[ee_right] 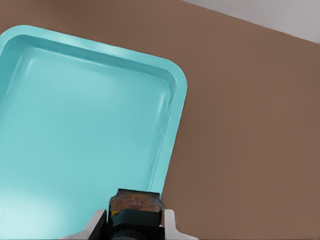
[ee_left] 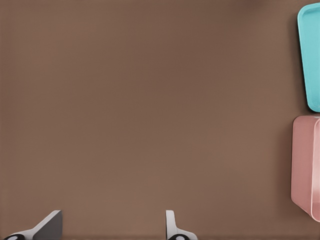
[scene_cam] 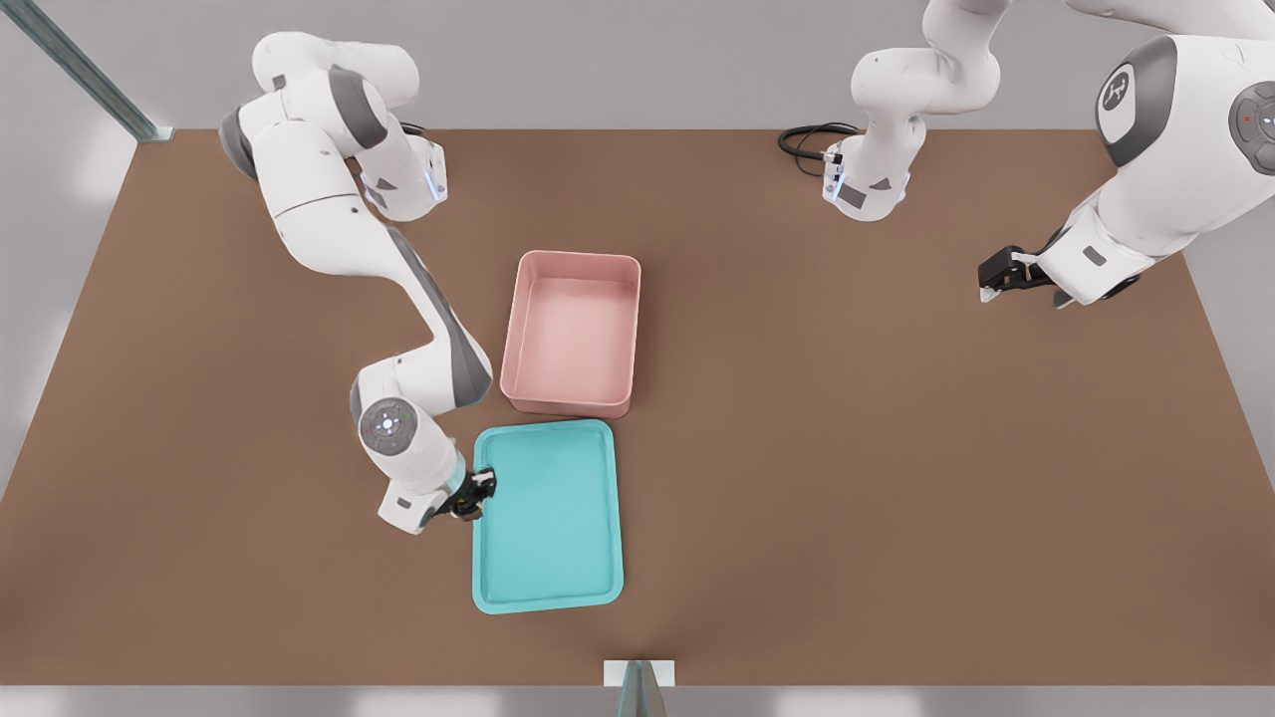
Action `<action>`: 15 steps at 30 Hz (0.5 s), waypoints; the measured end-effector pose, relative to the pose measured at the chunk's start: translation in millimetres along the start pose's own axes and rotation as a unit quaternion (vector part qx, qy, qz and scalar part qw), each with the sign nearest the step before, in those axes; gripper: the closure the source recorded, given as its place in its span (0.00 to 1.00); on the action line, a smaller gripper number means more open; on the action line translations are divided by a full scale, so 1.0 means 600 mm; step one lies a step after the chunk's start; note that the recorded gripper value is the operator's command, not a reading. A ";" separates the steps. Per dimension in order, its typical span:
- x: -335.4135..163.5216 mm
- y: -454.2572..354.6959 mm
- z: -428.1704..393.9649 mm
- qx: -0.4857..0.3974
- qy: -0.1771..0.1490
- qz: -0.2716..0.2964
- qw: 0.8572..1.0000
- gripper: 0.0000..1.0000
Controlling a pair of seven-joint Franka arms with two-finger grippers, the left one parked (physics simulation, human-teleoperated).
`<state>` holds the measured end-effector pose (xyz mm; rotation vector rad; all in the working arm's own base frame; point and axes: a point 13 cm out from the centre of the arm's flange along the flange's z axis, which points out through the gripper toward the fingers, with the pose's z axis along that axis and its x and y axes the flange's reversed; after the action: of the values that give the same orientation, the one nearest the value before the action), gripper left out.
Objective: The left arm remains still, and the right arm places the button from the box into the tray
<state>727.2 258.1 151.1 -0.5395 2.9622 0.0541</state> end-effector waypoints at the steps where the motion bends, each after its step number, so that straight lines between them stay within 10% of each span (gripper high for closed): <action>1: -0.003 0.021 0.027 -0.004 0.004 -0.011 1.000 0.60; 7: 0.004 0.080 0.094 -0.014 0.010 -0.052 0.998 0.59; 9: 0.007 0.085 0.103 -0.012 0.011 -0.060 0.998 0.00; 15: 0.003 0.087 0.076 -0.001 0.001 -0.066 0.998 0.00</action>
<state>712.5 308.7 106.4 -0.7352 2.9201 0.0434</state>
